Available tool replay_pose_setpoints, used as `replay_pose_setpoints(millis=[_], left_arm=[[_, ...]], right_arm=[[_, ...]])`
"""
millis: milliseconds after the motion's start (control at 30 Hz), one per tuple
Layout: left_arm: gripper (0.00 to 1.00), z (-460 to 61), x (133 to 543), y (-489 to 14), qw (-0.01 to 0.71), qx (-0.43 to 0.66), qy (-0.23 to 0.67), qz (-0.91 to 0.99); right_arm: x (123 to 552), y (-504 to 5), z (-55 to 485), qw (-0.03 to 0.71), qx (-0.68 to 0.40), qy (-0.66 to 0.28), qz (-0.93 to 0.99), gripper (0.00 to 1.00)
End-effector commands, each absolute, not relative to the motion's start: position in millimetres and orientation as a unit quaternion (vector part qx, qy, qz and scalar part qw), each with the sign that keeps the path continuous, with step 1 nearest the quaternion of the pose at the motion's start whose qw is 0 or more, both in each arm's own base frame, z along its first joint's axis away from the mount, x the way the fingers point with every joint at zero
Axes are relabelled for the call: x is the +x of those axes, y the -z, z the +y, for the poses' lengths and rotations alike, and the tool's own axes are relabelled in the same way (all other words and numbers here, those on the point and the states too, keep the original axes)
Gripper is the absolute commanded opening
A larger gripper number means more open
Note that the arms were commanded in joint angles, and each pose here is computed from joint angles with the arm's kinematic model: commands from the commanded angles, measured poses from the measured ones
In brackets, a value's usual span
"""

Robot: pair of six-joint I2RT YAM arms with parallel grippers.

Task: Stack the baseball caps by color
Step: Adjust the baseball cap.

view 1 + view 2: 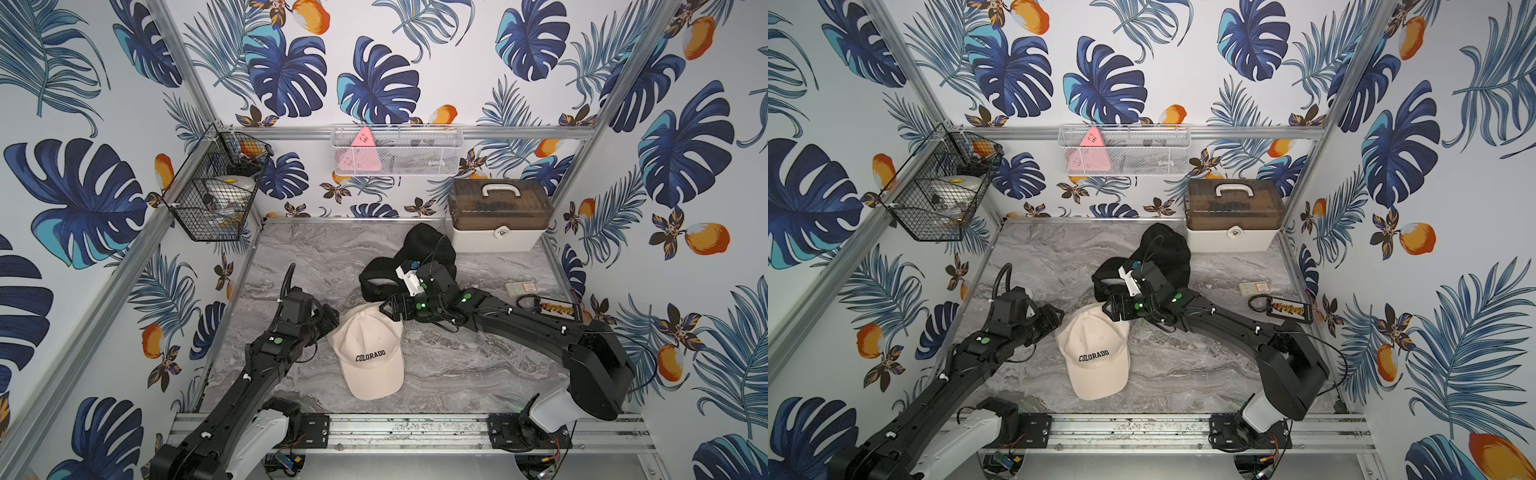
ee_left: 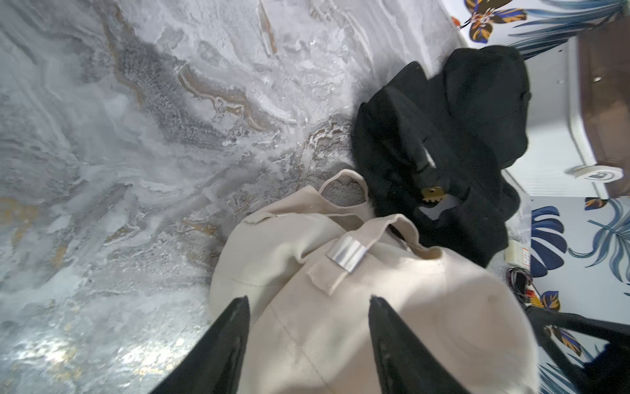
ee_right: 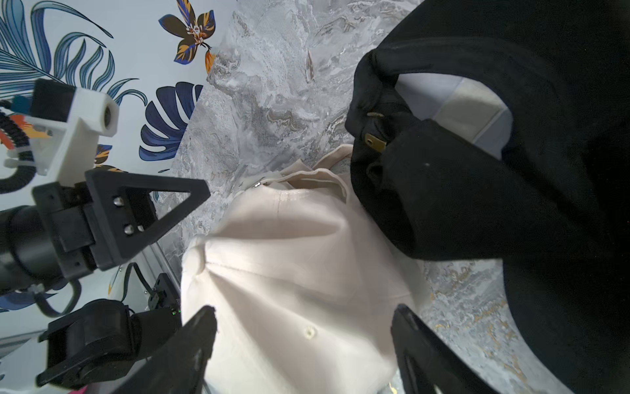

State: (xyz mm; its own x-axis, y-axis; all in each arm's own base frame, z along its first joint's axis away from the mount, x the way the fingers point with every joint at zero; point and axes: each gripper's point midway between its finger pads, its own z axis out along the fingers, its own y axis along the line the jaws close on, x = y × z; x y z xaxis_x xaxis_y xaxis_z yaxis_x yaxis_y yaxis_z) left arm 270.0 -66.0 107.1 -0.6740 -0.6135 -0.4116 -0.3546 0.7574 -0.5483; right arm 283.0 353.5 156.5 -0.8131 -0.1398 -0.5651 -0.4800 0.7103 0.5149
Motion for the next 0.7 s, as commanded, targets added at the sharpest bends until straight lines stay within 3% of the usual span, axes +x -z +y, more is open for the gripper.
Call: replay_pose_setpoints(millis=[0, 267, 667], left_arm=[[0.62, -71.1, 273.0, -91.7, 0.280, -0.273, 0.223, 0.893], [0.55, -69.4, 281.8, -62.9, 0.266, -0.279, 0.205, 0.900], [0.47, -83.1, 295.6, -44.2, 0.270, -0.248, 0.236, 0.900]], right_arm=[[283.4, -136.7, 355.9, 0.235, -0.191, -0.318, 0.898, 0.78], [290.1, -109.3, 367.8, 0.203, -0.152, -0.328, 0.910, 0.67], [271.5, -74.7, 331.7, 0.191, -0.049, -0.318, 0.927, 0.67]])
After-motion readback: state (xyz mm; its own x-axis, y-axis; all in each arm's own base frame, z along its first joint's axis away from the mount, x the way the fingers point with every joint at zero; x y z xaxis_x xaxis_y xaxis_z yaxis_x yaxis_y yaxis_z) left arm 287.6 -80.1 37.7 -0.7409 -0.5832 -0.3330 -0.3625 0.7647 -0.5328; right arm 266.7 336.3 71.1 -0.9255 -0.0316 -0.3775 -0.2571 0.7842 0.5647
